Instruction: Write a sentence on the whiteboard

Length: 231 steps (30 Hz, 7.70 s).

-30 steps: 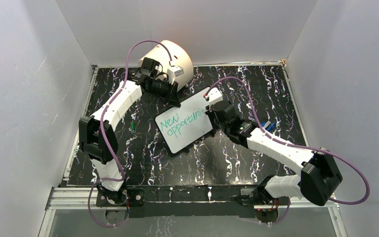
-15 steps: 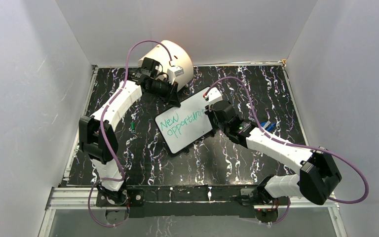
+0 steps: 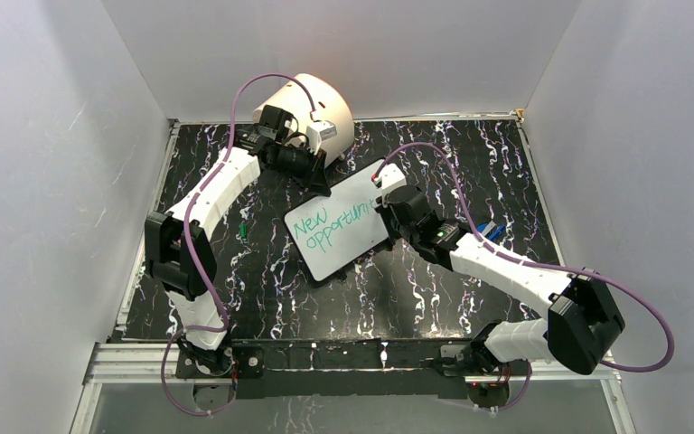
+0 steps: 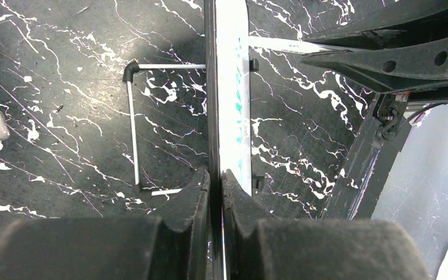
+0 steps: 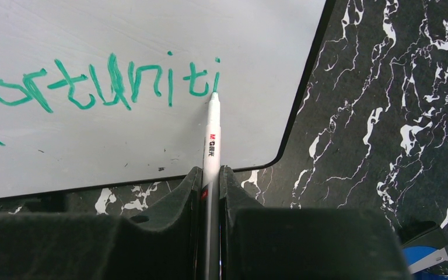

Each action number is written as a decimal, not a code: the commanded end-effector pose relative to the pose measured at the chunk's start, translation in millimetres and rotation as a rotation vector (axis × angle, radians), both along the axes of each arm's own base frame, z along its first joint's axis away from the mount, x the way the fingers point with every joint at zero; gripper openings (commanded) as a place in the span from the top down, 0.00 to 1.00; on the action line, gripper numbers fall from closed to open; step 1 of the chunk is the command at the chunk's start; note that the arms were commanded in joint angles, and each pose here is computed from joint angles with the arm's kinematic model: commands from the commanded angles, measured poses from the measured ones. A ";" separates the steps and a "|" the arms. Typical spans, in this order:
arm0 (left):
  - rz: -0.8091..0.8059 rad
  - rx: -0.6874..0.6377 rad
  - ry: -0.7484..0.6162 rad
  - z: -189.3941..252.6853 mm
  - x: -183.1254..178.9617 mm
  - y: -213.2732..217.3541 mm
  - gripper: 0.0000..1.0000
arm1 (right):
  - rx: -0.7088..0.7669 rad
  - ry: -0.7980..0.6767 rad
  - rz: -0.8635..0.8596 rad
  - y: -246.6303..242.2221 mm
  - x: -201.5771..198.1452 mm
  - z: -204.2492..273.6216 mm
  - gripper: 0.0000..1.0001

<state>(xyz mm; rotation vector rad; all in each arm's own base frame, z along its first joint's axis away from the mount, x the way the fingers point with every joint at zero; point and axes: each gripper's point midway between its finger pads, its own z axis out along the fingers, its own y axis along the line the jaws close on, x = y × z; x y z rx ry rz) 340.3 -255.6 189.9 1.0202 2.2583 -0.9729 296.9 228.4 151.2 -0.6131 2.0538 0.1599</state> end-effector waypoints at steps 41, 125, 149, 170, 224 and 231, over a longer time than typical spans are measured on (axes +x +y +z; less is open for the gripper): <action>-0.047 0.108 0.135 -35.0 -31.7 1.5 1.00 | 0.065 -0.078 -0.044 -1.6 22.4 24.6 1.00; -0.048 0.111 0.135 -35.4 -31.1 1.0 1.00 | 0.023 -0.088 -0.082 -16.1 23.7 22.9 1.00; -0.047 0.117 0.137 -37.4 -30.6 0.9 1.00 | 0.084 -0.135 -0.103 -17.5 35.0 37.0 1.00; -0.057 0.112 0.136 -35.6 -32.9 -0.5 1.00 | 0.096 -0.106 -0.024 -3.0 35.2 33.0 1.00; -0.050 0.121 0.135 -36.7 -31.5 0.1 1.00 | 0.052 0.032 -0.024 -15.1 11.3 -3.2 1.00; -0.043 0.134 0.138 -40.1 -30.6 1.7 1.00 | 0.103 -0.014 -0.020 -11.3 13.5 13.4 1.00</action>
